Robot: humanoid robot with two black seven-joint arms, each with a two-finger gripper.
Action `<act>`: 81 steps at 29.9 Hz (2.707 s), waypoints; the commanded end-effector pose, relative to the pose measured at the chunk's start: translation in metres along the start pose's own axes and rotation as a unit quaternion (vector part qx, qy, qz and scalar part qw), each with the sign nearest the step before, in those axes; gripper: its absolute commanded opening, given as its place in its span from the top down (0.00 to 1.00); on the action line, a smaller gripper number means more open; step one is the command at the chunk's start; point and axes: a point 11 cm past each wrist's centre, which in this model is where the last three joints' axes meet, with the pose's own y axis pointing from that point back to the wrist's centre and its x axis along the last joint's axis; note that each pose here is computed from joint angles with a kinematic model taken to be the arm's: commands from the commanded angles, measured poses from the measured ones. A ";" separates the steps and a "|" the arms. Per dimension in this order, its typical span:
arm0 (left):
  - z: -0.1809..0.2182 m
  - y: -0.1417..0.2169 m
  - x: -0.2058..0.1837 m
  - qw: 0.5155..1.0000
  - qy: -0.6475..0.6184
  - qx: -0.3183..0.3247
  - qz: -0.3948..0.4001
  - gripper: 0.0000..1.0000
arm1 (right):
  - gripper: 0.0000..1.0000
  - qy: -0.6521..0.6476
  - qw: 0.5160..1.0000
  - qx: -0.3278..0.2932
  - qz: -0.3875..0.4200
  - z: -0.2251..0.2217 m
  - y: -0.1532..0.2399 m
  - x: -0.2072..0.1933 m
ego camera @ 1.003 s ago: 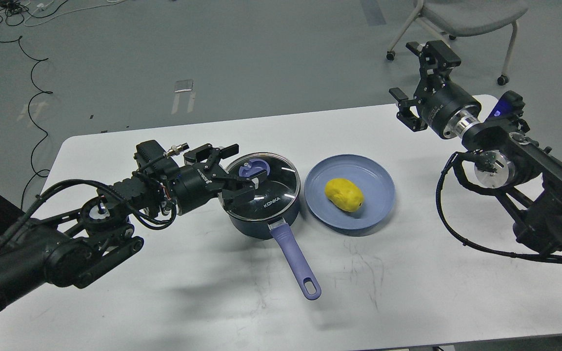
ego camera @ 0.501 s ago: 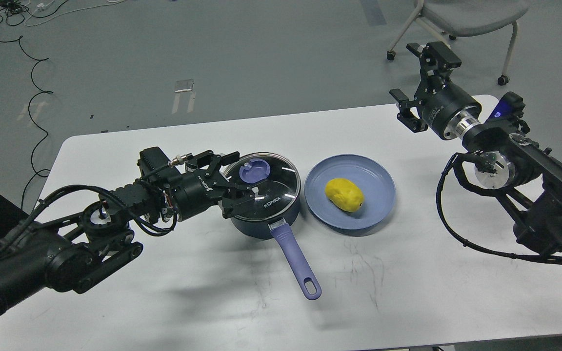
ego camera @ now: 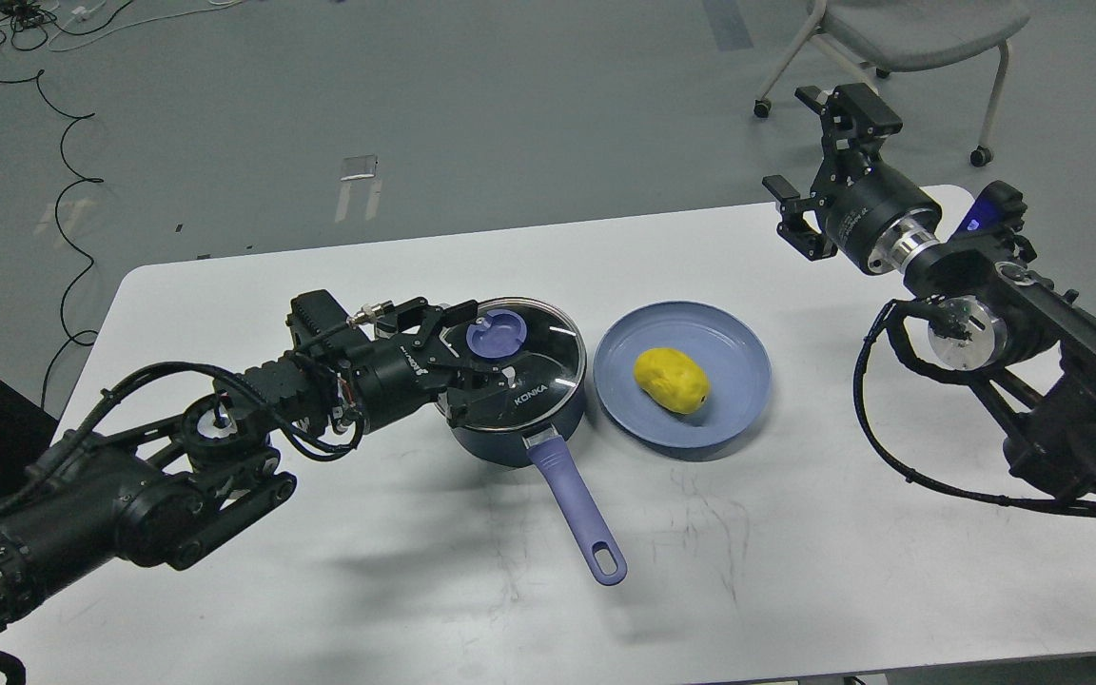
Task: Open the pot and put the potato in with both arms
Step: 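Lift the glass lid off the saucepan with the left gripper, then lower the lid onto the table beside the pan and release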
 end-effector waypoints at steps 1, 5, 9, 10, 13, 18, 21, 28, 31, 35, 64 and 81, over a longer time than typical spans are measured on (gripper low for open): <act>0.001 -0.001 0.000 1.000 -0.004 -0.003 -0.004 0.08 | 0.00 0.000 1.000 -0.002 0.003 0.002 0.000 0.002; 0.001 0.000 -0.002 1.000 -0.002 -0.003 -0.005 0.29 | 0.00 0.000 1.000 -0.003 0.005 0.002 0.000 0.003; 0.001 0.000 -0.002 1.000 -0.003 -0.002 -0.005 0.38 | 0.00 0.000 1.000 -0.004 0.005 0.003 0.001 0.004; 0.001 0.000 -0.002 1.000 -0.003 -0.002 -0.005 0.41 | 0.00 0.000 1.000 -0.004 0.005 0.004 0.001 0.004; 0.000 0.000 -0.001 1.000 -0.003 -0.002 -0.005 0.46 | 0.00 0.000 1.000 -0.004 0.005 0.004 0.001 0.004; 0.000 0.001 0.000 1.000 -0.001 -0.001 -0.002 0.50 | 0.00 0.000 1.000 -0.005 0.006 0.004 0.002 0.004; -0.001 0.001 0.001 1.000 -0.001 0.000 -0.001 0.50 | 0.00 0.000 1.000 -0.004 0.005 0.004 0.001 0.004; -0.004 0.002 0.014 1.000 0.001 -0.001 0.014 0.50 | 0.00 -0.001 1.000 -0.005 0.005 0.004 0.001 0.003; -0.018 0.011 0.032 0.999 -0.016 0.011 0.029 0.50 | 0.00 -0.001 1.000 -0.004 0.005 0.004 0.001 0.004; -0.037 0.031 0.041 0.998 -0.038 0.036 0.038 0.50 | 0.00 -0.001 1.000 -0.004 0.005 0.004 0.001 0.004; -0.078 0.162 -0.087 0.981 0.038 0.192 -0.016 0.49 | 0.00 -0.005 1.000 -0.007 0.011 0.008 0.000 0.005; -0.077 0.162 -0.109 0.977 0.048 0.204 -0.033 0.44 | 0.00 -0.005 1.000 -0.009 0.012 0.009 0.000 0.006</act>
